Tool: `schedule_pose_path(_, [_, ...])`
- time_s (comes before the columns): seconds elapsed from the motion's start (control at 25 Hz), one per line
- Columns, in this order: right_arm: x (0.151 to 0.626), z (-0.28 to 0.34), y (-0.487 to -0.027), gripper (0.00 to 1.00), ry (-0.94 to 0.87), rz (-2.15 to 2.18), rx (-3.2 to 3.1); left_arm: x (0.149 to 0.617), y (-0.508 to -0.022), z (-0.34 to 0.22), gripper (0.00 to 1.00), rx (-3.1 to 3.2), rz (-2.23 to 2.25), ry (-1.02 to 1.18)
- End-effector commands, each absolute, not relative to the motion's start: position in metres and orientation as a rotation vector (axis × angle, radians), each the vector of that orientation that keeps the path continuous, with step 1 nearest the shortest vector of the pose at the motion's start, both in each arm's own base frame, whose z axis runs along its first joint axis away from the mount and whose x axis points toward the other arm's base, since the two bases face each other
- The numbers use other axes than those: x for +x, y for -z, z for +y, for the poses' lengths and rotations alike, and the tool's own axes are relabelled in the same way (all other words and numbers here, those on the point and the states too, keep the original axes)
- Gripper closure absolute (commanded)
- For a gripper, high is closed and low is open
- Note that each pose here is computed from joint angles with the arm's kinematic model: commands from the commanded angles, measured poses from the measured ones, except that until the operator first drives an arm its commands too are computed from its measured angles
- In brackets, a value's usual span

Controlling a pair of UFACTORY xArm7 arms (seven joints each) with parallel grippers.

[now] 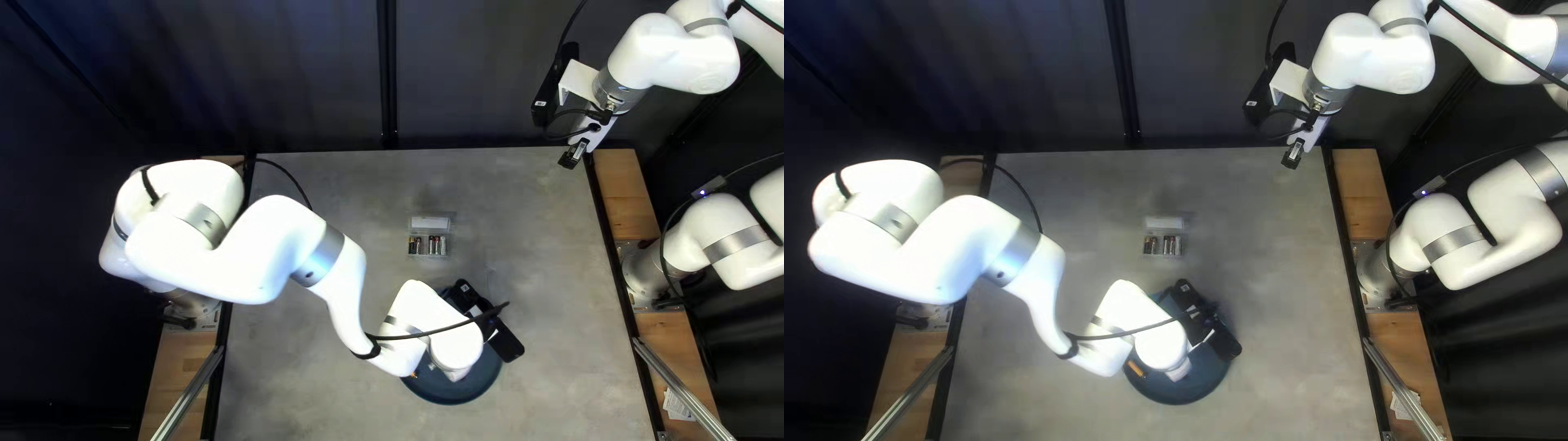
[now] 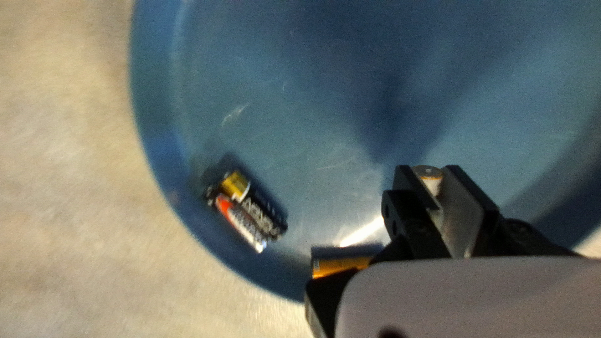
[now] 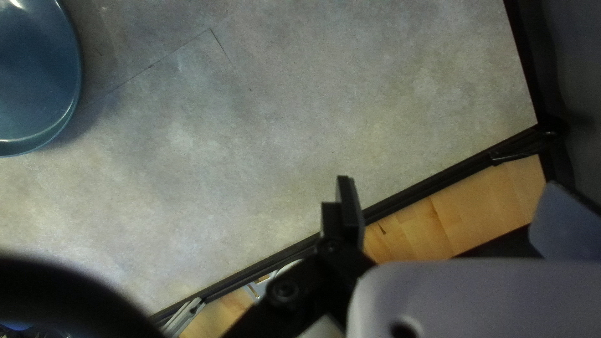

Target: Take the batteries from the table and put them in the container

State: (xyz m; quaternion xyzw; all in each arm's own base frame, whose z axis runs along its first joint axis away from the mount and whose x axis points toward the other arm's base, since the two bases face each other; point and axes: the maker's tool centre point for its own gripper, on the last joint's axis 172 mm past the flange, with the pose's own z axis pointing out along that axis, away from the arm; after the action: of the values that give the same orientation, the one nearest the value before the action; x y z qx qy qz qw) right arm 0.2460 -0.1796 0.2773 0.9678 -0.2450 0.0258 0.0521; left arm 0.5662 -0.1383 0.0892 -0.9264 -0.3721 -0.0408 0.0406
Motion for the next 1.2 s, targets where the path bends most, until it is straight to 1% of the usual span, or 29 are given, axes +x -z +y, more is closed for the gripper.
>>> schedule_pose_path(0.04, [0.246, -0.18, -0.277, 0.0, -0.078, -0.745, 2.944, 0.566, -0.113, -0.072, 1.0, -2.663, -1.375, 0.188])
schedule_pose_path(0.12, [0.246, -0.18, -0.277, 0.0, -0.078, -0.745, 2.944, 0.567, -0.118, -0.045, 1.0, -2.564, -1.434, 0.215])
schedule_pose_path(0.2, [0.246, -0.18, -0.277, 0.0, -0.078, -0.745, 2.944, 0.563, -0.114, -0.003, 1.0, -2.451, -1.468, 0.243])
schedule_pose_path(0.24, [0.246, -0.18, -0.277, 0.0, -0.078, -0.745, 2.944, 0.562, -0.112, 0.005, 1.0, -2.426, -1.471, 0.247])
schedule_pose_path(0.28, [0.246, -0.18, -0.277, 0.0, -0.078, -0.745, 2.944, 0.558, -0.097, 0.029, 1.0, -2.384, -1.47, 0.246])
schedule_pose_path(0.4, [0.246, -0.18, -0.277, 0.0, -0.078, -0.745, 2.944, 0.55, -0.083, 0.059, 1.0, -2.335, -1.463, 0.283])
schedule_pose_path(0.64, [0.246, -0.18, -0.277, 0.0, -0.078, -0.745, 2.944, 0.54, -0.086, 0.076, 1.0, -2.269, -1.502, 0.401])
schedule_pose_path(0.88, [0.246, -0.18, -0.277, 0.0, -0.078, -0.745, 2.944, 0.538, -0.054, 0.077, 1.0, -2.194, -1.603, 0.54])
schedule_pose_path(0.96, [0.246, -0.18, -0.277, 0.0, -0.078, -0.745, 2.944, 0.54, -0.05, 0.079, 1.0, -2.175, -1.629, 0.589])
schedule_pose_path(1.2, [0.246, -0.18, -0.277, 0.0, -0.078, -0.745, 2.944, 0.54, -0.064, 0.08, 1.0, -2.118, -1.656, 0.666])
